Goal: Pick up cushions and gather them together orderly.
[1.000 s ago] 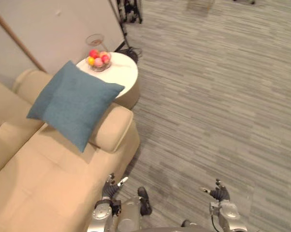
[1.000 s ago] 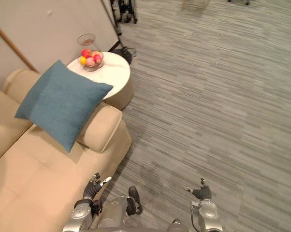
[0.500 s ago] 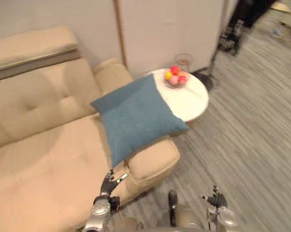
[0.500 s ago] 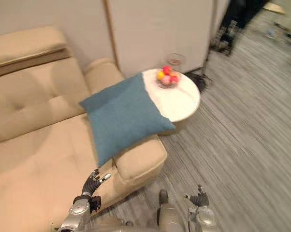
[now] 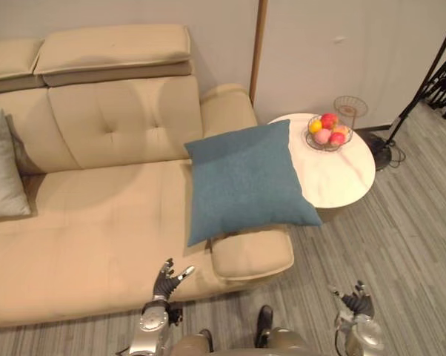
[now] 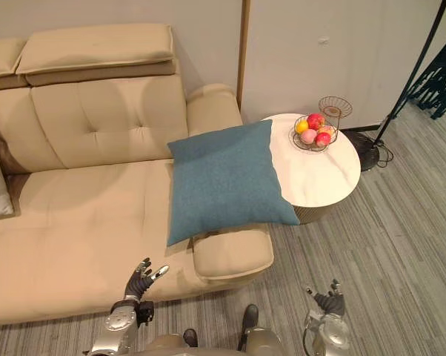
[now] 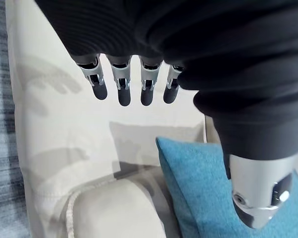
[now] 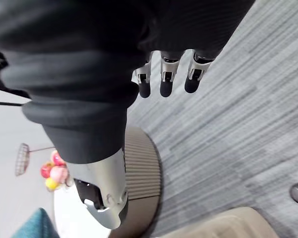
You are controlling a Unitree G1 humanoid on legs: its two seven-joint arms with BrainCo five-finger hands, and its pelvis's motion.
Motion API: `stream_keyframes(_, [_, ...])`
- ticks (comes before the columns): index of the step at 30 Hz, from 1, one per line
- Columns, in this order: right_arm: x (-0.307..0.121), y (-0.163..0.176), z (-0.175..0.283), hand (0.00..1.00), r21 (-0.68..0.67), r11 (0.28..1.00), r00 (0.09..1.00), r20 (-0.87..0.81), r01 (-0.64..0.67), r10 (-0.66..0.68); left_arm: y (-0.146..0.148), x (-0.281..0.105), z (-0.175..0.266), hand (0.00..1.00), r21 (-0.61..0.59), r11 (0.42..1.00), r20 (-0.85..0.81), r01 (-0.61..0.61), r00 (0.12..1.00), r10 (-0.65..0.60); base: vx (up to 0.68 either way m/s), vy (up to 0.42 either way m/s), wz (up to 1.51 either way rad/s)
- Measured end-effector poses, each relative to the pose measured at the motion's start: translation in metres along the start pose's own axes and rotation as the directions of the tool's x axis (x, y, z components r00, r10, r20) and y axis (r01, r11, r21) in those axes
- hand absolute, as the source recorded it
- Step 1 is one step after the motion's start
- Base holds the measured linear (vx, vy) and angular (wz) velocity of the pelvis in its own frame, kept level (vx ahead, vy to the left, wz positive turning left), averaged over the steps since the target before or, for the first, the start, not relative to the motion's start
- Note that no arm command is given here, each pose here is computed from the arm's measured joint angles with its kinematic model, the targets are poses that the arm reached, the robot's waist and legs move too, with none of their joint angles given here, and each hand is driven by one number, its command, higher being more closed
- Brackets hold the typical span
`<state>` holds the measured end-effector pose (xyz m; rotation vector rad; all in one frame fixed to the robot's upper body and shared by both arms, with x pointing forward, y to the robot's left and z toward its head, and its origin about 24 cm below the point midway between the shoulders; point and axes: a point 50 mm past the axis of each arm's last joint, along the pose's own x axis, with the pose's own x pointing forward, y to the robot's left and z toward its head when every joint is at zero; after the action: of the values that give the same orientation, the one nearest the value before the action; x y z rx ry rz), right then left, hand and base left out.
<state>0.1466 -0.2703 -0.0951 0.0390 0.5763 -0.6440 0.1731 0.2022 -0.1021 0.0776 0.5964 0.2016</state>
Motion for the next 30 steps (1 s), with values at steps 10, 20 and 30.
stream_keyframes(10, [0.03, 0.014, 0.097, 0.0, -0.073, 0.996, 0.951, 0.298, -0.061, 0.08, 0.028, 0.027, 0.058, 0.0, 0.007, 0.998, 0.161, -0.067, 0.985, 0.065, -0.1, -0.031, -0.09])
stream_keyframes(20, [0.012, 0.142, 0.267, 0.0, -0.219, 0.934, 0.7, 0.619, -0.281, 0.356, -0.004, 0.065, 0.222, 0.0, -0.159, 0.987, 0.459, 0.011, 0.886, 0.064, -0.05, 0.008, 0.06])
stream_keyframes(30, [-0.05, 0.215, 0.361, 1.0, -0.243, 0.905, 0.547, 0.732, -0.348, 0.407, -0.047, 0.048, 0.344, 1.0, -0.138, 0.986, 0.614, 0.094, 0.79, 0.01, -0.02, 0.051, 0.02])
